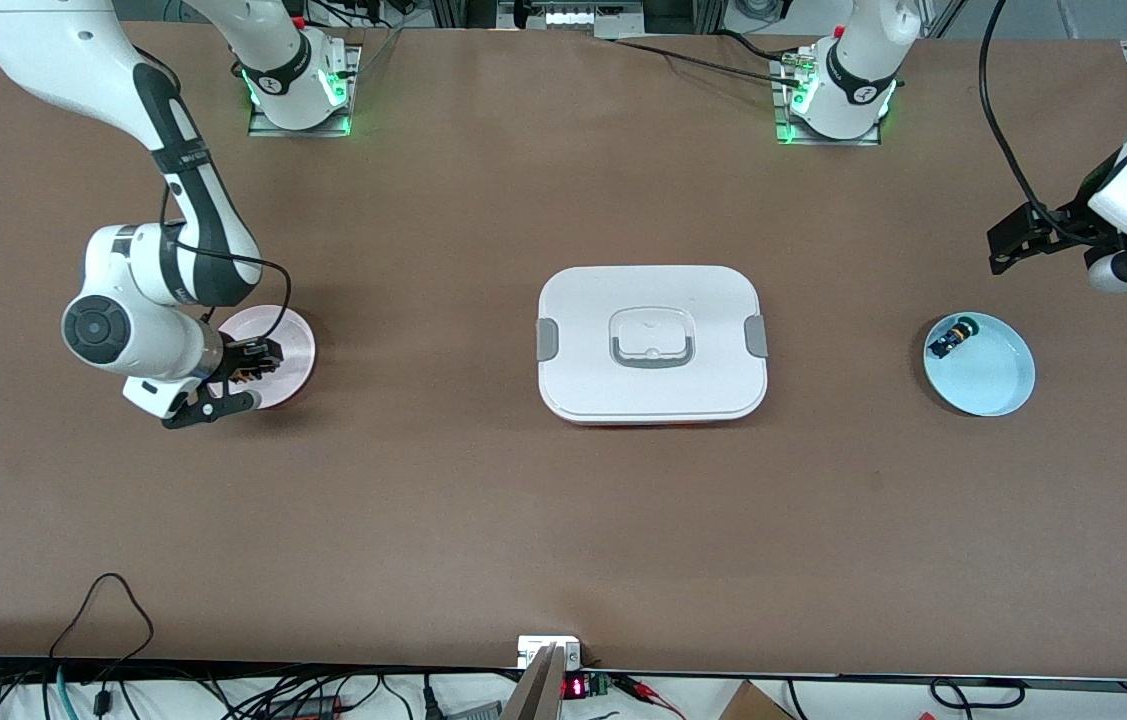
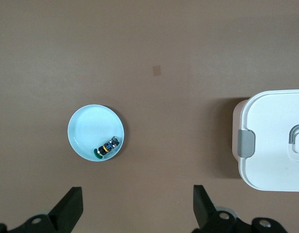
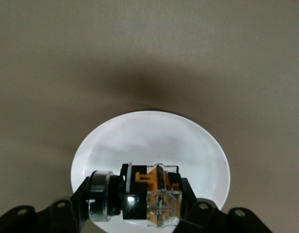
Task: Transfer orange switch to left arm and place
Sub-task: 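Lift the orange switch with the right gripper above the white plate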
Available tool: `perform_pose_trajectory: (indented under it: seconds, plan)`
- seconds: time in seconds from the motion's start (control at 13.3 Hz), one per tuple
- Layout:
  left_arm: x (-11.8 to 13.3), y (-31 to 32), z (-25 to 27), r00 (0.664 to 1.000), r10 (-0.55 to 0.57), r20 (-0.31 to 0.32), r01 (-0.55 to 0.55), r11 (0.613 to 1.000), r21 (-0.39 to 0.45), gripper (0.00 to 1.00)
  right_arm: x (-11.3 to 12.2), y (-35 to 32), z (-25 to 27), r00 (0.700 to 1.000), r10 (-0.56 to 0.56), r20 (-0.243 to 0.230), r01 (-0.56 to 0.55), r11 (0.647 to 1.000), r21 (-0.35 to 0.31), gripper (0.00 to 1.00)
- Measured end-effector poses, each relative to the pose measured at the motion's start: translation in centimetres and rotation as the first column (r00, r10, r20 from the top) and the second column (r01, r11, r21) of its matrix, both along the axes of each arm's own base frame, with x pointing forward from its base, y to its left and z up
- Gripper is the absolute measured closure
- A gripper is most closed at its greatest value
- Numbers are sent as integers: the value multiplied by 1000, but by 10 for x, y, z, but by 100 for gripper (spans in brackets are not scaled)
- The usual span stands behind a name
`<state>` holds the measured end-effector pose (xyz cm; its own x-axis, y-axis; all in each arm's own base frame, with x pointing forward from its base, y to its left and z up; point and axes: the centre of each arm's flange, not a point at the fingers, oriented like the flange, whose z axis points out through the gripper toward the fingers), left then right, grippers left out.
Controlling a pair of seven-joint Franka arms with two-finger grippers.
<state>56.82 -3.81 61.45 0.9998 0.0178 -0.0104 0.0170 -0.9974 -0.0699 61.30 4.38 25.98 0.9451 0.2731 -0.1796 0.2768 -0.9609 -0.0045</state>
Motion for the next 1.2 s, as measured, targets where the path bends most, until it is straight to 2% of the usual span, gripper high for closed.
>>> perform_pose_trajectory:
  seconds: [0.53,0.83,1.2]
  plan:
    - [0,16,16,999,29,20,-29,1000,-1,0,20,15,71,1000,16,16,-17,1000,11,27]
    - [0,12,16,1000,23,18,-23,1000,-1,0,24,22,102,998,27,58,-28,999,20,27]
    - [0,13,16,1000,24,19,-24,1000,-1,0,26,47,156,997,39,59,-43,996,76,27]
